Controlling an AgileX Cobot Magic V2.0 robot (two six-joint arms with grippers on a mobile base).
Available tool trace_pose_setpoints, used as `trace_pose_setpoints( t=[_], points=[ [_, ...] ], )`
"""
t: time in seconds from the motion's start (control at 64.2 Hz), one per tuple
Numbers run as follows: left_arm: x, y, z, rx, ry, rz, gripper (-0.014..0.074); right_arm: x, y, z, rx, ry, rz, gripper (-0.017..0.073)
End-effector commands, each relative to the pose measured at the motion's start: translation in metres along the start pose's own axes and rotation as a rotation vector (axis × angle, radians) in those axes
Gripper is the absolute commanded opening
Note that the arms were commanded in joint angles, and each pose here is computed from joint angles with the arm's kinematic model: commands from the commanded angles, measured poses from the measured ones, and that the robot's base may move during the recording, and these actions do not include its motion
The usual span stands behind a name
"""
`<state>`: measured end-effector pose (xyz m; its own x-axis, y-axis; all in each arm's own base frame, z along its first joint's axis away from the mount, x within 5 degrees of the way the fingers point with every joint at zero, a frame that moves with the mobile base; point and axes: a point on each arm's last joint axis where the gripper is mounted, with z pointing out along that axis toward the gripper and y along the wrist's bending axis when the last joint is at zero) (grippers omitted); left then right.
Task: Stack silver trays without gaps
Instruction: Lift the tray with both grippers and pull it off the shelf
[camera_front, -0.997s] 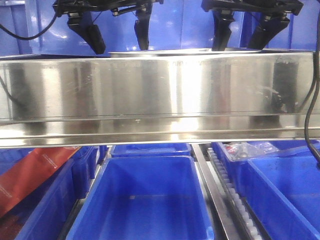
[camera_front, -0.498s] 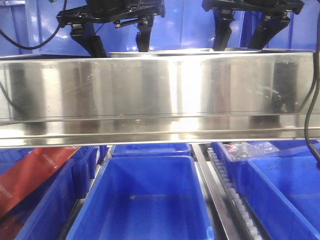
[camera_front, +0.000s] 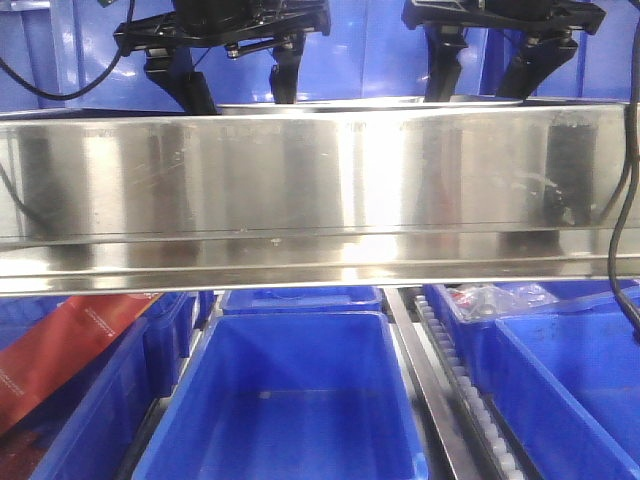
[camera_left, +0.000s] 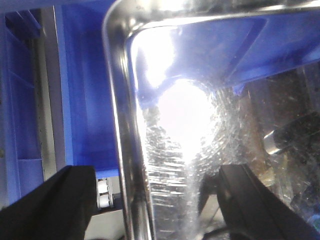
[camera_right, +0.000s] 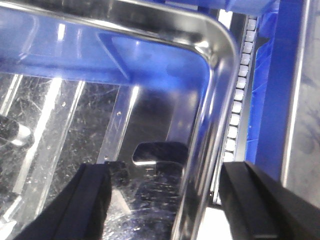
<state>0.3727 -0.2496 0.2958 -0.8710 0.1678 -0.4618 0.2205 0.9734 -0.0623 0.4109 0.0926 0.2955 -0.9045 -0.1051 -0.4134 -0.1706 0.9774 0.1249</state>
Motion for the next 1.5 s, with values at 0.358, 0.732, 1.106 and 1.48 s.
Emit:
trace_pose_setpoints(
  t=[0.358, 0.732, 1.106, 1.48],
  points=[
    [-0.002, -0.004, -0.004, 0.014, -0.025, 0.007, 0.0364, -0.002, 0.0, -0.002, 0.011, -0.02, -0.01, 0.0259],
    [0.007, -0.005, 0.018, -0.012, 0.07, 0.007, -0.0008, -0.002, 0.0, -0.002, 0.011, -0.015, -0.01, -0.0068],
    [0.007, -0.005, 0.018, -0.007, 0.07, 0.005, -0.0008, -0.003, 0.0, -0.002, 0.012, -0.029, -0.01, -0.0069],
    [-0.005, 0.001, -0.018, -0.047, 0.021, 0.015, -0.0008, -0.003, 0.003, -0.032, 0.005, -0.08, -0.016, -0.0069]
  ],
)
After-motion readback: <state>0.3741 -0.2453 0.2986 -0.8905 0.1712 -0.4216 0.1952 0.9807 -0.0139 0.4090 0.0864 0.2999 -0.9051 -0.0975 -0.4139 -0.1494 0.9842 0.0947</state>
